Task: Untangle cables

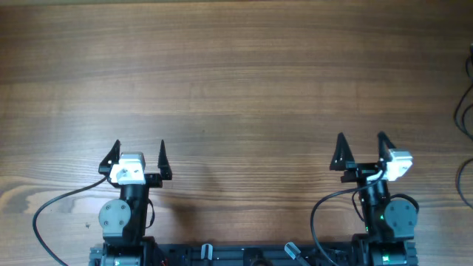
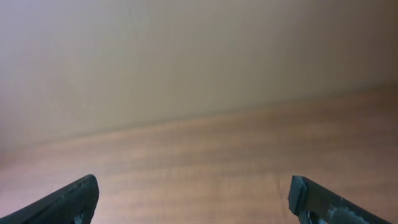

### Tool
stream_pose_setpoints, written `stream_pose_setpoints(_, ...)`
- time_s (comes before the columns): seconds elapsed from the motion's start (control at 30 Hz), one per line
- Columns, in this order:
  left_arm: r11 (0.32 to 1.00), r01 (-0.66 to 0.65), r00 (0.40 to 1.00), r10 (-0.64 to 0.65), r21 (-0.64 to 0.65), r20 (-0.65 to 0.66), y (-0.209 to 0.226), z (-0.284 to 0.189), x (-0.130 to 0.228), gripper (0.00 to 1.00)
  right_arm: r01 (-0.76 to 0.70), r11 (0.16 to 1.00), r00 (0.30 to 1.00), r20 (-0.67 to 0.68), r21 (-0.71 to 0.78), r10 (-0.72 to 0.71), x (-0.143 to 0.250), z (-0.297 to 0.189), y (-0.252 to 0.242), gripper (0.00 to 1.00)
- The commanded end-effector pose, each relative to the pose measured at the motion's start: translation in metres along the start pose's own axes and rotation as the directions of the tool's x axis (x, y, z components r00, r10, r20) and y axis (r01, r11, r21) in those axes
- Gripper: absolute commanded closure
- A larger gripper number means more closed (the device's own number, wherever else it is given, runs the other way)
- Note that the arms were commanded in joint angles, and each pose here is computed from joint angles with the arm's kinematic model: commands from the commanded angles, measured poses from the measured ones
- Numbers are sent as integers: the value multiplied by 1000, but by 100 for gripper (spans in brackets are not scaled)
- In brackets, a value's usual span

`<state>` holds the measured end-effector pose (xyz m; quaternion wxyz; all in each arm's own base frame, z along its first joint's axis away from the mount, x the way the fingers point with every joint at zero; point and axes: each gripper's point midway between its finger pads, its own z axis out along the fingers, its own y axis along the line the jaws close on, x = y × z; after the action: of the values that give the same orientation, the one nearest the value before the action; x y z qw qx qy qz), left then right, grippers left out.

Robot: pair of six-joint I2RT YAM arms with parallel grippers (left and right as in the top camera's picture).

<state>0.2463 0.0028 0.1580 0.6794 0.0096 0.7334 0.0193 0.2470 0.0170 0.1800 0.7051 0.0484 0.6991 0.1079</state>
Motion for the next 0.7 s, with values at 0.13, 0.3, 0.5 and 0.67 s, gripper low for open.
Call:
stream_pose_setpoints(0.13, 1000, -15, 1000, 15, 1, 2, 0, 0, 1, 0, 41, 999, 999, -18, -14, -42, 5, -1, 1, 0)
stream_pose_setpoints(0.3, 1000, -15, 1000, 15, 1, 2, 0, 0, 1, 0, 73, 997, 997, -17, -15, -73, 5, -1, 1, 0)
stream_pose_setpoints(0.5, 1000, -15, 1000, 15, 1, 2, 0, 0, 1, 0, 263, 965, 965, -15, -16, -263, 5, -1, 1, 0)
stream_pose_setpoints(0.67, 1000, -15, 1000, 15, 1, 2, 0, 0, 1, 0, 334, 943, 942, -15, -8, -334, 5, -1, -1, 0)
